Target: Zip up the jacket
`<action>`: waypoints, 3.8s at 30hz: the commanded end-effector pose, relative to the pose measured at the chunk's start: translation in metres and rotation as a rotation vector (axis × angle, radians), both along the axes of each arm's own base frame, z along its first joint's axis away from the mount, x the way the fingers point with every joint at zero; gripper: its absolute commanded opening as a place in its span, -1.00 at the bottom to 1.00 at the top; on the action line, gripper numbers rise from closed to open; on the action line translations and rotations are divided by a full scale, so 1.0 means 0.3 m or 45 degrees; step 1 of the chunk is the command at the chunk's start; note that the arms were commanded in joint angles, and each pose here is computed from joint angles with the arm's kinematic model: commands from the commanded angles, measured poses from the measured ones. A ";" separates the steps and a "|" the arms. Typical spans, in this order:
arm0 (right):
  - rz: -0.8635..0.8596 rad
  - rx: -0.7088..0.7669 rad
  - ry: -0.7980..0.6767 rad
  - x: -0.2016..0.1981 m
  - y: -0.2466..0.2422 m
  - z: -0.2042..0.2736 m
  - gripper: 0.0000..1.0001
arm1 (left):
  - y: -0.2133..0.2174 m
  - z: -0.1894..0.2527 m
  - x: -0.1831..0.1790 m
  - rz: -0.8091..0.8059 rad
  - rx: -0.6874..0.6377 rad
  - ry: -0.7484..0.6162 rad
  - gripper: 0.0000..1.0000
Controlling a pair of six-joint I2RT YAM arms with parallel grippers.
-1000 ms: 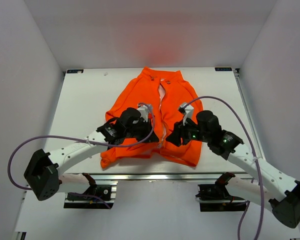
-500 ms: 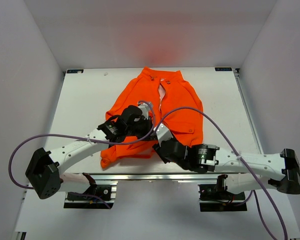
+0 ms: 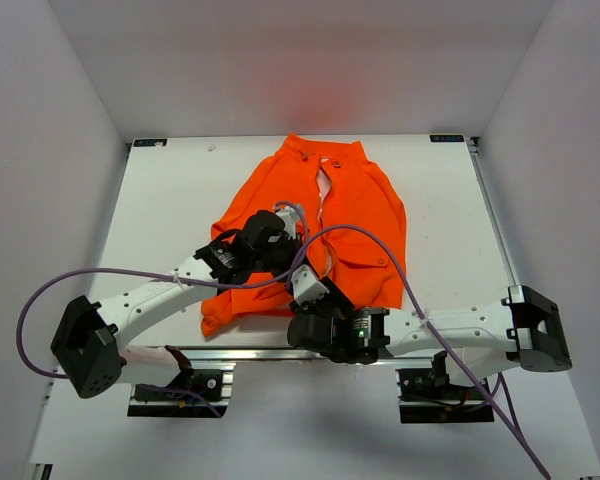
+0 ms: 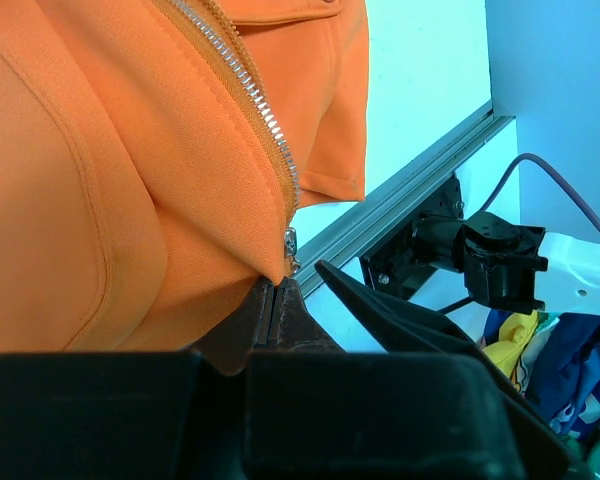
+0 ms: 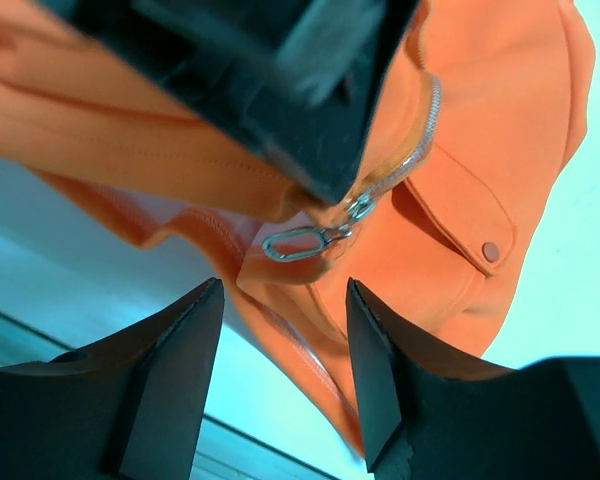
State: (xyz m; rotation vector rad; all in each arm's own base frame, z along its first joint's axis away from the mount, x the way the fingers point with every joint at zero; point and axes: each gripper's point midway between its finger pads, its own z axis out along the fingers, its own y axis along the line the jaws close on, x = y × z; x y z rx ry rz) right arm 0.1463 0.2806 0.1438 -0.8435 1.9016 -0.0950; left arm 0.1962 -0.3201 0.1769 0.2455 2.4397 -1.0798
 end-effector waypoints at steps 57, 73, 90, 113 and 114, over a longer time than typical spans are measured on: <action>0.374 0.559 0.290 0.024 0.074 0.083 -0.78 | -0.013 0.042 -0.069 -0.135 -0.056 0.003 -1.00; 0.372 0.485 0.306 0.053 0.034 0.041 -0.33 | -0.023 0.042 -0.080 -0.183 -0.057 0.008 -1.00; 0.414 0.371 0.317 0.052 0.000 0.005 -0.16 | -0.026 0.035 -0.082 -0.214 -0.033 0.012 -1.00; 0.420 0.233 0.368 0.043 -0.033 -0.053 -0.26 | -0.031 0.034 -0.084 -0.242 -0.021 0.010 -1.00; 0.420 0.226 0.378 0.040 -0.035 -0.063 -0.21 | -0.031 0.034 -0.081 -0.240 -0.021 0.010 -1.00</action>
